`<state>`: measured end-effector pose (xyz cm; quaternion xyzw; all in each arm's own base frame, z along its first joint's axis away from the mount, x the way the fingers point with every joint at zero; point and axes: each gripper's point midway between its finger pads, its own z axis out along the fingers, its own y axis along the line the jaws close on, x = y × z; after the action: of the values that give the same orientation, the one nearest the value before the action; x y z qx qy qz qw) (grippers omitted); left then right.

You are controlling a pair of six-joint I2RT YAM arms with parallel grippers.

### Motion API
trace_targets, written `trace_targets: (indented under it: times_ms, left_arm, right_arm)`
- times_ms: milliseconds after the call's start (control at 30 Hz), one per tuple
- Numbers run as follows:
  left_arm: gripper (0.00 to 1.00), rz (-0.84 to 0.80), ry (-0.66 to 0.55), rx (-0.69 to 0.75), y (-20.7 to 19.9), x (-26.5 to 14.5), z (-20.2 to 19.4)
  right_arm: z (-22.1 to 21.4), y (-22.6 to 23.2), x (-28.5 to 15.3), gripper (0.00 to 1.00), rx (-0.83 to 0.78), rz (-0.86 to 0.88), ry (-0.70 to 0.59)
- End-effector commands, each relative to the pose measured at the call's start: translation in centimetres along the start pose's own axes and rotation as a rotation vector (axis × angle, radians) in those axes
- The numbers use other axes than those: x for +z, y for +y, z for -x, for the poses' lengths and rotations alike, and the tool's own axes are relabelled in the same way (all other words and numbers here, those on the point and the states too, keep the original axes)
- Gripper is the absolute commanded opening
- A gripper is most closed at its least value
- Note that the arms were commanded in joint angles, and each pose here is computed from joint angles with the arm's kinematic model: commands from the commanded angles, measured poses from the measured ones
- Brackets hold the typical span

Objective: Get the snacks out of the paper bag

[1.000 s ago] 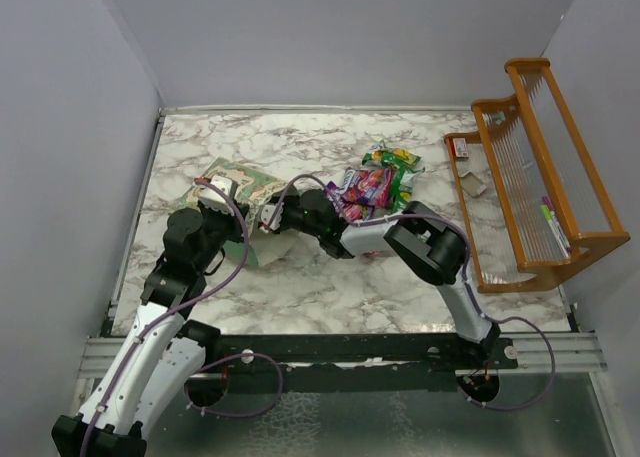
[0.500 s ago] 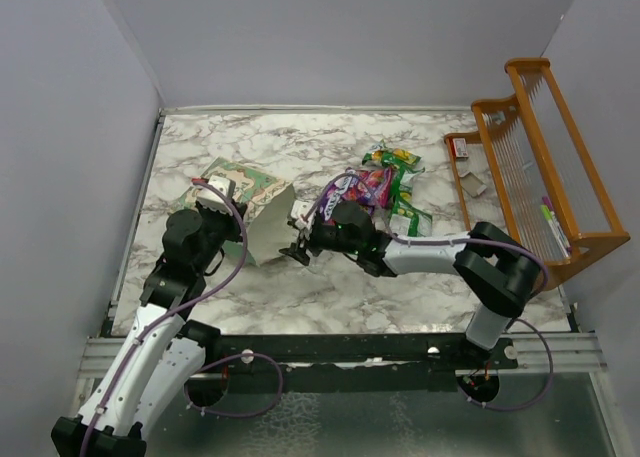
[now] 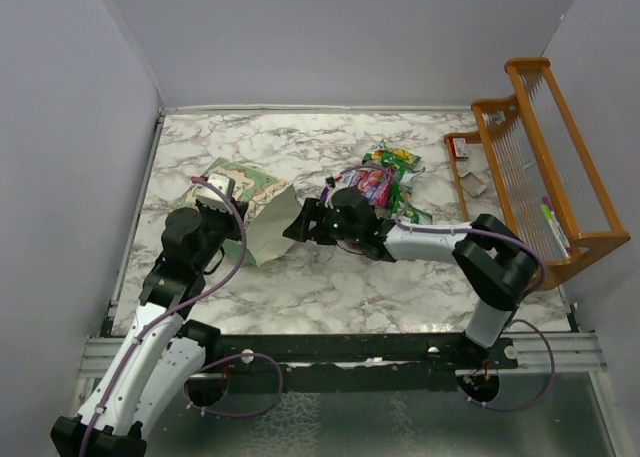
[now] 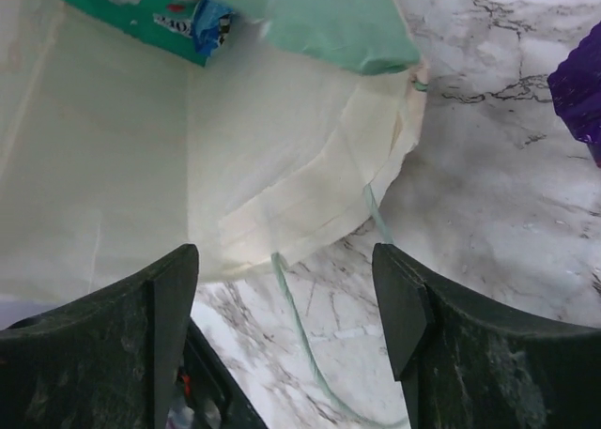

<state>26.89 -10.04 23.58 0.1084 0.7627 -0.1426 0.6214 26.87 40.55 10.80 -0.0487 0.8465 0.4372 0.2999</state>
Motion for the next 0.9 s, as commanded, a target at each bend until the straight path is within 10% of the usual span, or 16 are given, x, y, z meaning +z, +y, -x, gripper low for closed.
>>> trace_targets:
  times_ms: [0,867]
  left_arm:
    - [0.00,-0.040,-0.058,-0.006,-0.9,-0.6,2.5]
    - [0.00,-0.334,0.007,0.001,-6.1,1.9,5.4]
  right_arm:
    - [1.1,-0.6,2.5,0.73,0.216,-0.003,-0.010]
    - [0.7,-0.3,9.7,0.09,0.326,0.145,-0.022]
